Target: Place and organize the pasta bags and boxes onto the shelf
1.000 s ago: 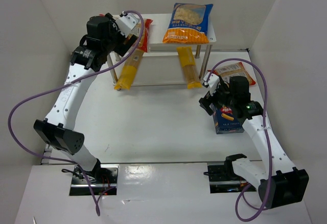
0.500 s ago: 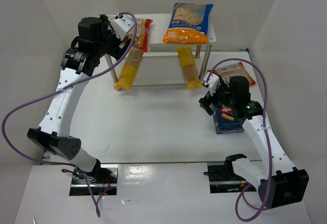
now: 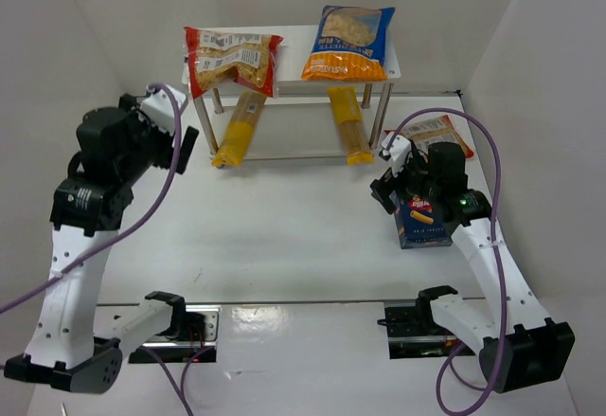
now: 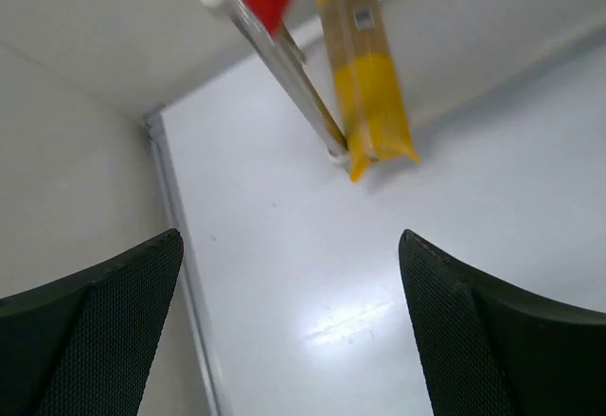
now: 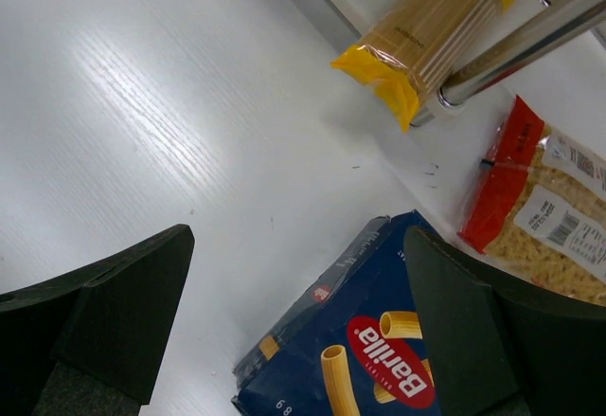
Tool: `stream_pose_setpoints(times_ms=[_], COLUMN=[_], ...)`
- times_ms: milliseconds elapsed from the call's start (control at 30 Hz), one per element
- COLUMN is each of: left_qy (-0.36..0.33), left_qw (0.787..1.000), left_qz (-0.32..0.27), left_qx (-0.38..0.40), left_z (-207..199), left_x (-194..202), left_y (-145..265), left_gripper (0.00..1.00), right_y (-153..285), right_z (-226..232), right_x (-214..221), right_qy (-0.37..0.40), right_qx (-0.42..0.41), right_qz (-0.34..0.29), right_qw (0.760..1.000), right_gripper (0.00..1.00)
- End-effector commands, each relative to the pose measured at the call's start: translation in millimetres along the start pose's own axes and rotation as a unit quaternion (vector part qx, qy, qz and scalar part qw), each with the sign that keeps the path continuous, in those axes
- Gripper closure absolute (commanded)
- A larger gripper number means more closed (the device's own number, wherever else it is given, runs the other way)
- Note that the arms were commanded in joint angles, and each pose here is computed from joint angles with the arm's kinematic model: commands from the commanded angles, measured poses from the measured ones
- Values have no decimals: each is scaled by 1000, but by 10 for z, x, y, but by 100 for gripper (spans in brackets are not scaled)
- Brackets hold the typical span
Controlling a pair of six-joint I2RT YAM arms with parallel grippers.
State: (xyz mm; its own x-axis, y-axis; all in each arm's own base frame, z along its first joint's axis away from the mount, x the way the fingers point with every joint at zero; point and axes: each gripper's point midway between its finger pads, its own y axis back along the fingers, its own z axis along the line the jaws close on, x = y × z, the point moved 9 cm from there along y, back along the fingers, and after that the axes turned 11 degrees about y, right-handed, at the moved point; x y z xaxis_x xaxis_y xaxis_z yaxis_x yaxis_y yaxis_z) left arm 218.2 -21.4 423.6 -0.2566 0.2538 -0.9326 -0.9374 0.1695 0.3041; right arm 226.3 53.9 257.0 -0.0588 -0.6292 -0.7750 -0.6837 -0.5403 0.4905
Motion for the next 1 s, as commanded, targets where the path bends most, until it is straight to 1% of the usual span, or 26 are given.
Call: stream_pose_setpoints(times_ms=[0, 67, 100, 133, 200, 233, 267, 300, 367, 433, 500, 533, 567, 633, 667, 700, 767, 967], left_qy=[60, 92, 104, 116, 131, 133, 143, 150, 156, 170, 176, 186, 183, 196, 196, 197, 203, 203], left_qw=[995, 992, 992, 989, 989, 989, 988, 987, 987, 984, 983, 981, 981, 977, 976, 974, 971, 969], left_qz=[65, 77, 67, 79, 57, 54, 58, 54, 47, 53, 42, 50, 43, 50, 54, 55, 56, 54], left_qx=[35, 36, 33, 51, 36, 28, 23, 17, 9, -3, -20, -30, -47, -68, -84, -97, -117, -128], left_z=[-156, -192, -189, -235, -175, -156, -158, -151, -115, -93, -68, -54, -27, 1, 23, 52, 79, 107], left_x=[555, 739, 787, 924, 970, 999, 1072, 1100, 1171, 1311, 1367, 1425, 1411, 1436, 1434, 1443, 1474, 1517], left_y=[-50, -31, 32, 25, 105, 118, 94, 115, 105, 78, 80, 68, 86, 100, 124, 133, 156, 122], left_gripper=[0, 0, 0, 0, 0, 0, 0, 0, 0, 0, 0, 0, 0, 0, 0, 0, 0, 0], right_y=[125, 130, 146, 154, 200, 237, 239, 302, 324, 395, 406, 424, 428, 463, 456, 467, 462, 419], right_z=[-99, -103, -121, -101, -106, -111, -94, -105, -72, -70, -43, -43, -50, -85, -82, -141, -170, -180], right_x=[-137, -126, -146, -122, -140, -118, -108, -120, -65, -38, -5, 29, 37, 39, 92, 78, 187, 237], right_qy=[-31, -48, -55, -73, -97, -120, -129, -134, -140, -145, -146, -154, -159, -158, -167, -163, -181, -183], right_qx=[43, 54, 62, 65, 82, 100, 97, 114, 121, 138, 140, 149, 156, 175, 188, 212, 257, 261], right_qz=[-4, 4, 4, 15, 20, 29, 33, 29, 27, 20, 26, 30, 34, 34, 48, 45, 72, 85], right_qw=[999, 997, 997, 995, 992, 987, 986, 984, 982, 980, 979, 976, 974, 971, 967, 963, 947, 944], right_gripper=[0, 0, 0, 0, 0, 0, 0, 0, 0, 0, 0, 0, 0, 0, 0, 0, 0, 0])
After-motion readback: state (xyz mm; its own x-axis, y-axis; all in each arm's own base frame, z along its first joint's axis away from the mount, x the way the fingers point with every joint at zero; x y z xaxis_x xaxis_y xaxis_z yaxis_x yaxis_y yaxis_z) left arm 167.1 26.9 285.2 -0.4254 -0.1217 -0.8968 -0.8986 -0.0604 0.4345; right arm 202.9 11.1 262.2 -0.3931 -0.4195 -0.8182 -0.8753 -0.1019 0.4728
